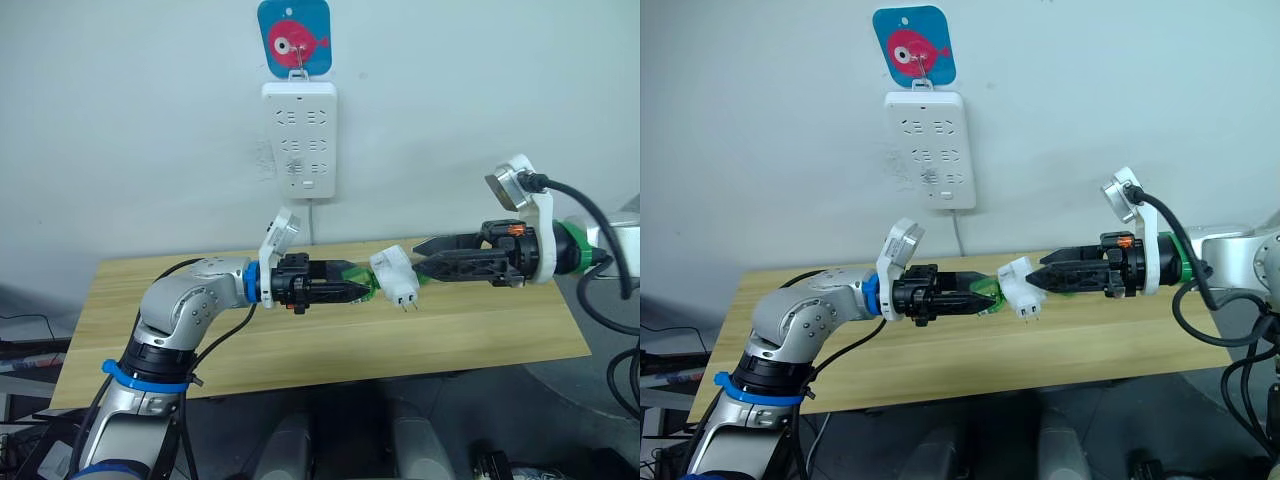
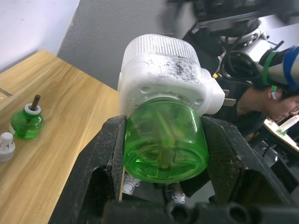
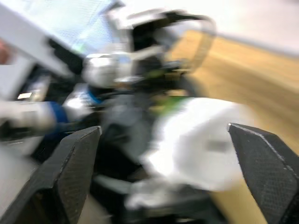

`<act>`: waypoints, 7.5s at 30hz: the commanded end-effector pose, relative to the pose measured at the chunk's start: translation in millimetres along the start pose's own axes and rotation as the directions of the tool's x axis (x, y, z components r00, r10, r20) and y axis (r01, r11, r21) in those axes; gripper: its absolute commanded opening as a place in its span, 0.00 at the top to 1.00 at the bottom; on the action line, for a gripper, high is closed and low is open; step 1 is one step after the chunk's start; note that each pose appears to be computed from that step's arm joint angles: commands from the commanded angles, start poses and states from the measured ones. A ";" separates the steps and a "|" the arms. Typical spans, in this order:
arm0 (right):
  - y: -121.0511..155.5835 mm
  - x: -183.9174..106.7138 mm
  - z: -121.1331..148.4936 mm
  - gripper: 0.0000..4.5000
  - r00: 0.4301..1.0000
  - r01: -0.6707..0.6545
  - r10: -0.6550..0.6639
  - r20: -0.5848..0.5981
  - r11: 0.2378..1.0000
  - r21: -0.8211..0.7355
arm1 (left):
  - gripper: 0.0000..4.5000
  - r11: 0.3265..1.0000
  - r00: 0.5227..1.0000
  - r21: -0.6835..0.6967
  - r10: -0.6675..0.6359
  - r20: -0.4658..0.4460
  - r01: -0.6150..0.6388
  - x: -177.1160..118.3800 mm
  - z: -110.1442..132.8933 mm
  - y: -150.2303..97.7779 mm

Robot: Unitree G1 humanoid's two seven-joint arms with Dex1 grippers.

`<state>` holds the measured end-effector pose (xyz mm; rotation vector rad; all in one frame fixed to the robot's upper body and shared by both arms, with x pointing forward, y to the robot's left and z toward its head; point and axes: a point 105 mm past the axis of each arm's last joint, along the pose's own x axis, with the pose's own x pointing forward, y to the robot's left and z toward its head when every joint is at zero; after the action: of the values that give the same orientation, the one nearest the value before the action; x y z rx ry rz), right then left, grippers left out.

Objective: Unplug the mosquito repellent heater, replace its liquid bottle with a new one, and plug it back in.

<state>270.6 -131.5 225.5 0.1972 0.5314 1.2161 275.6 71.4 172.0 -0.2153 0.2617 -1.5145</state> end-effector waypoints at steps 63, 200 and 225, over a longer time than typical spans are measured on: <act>60.0 33.1 -8.6 0.99 0.958 -0.284 0.281 0.056 0.956 0.070 | 0.51 0.998 0.998 -0.001 -0.064 -0.008 0.064 4.1 5.1 -9.9; 15.8 40.0 -27.4 0.99 0.980 -0.197 0.192 0.050 0.968 0.157 | 0.51 0.993 0.994 0.035 -0.109 -0.032 0.110 -2.1 15.1 -18.1; -29.2 42.3 -0.6 0.99 0.997 -0.060 0.056 0.052 0.995 0.082 | 0.51 0.989 0.988 0.032 -0.144 -0.051 0.145 -0.6 14.3 -25.8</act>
<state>305.0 -108.2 185.3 0.3276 0.5929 1.2042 261.6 74.1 183.0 -0.1908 0.3079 -1.6191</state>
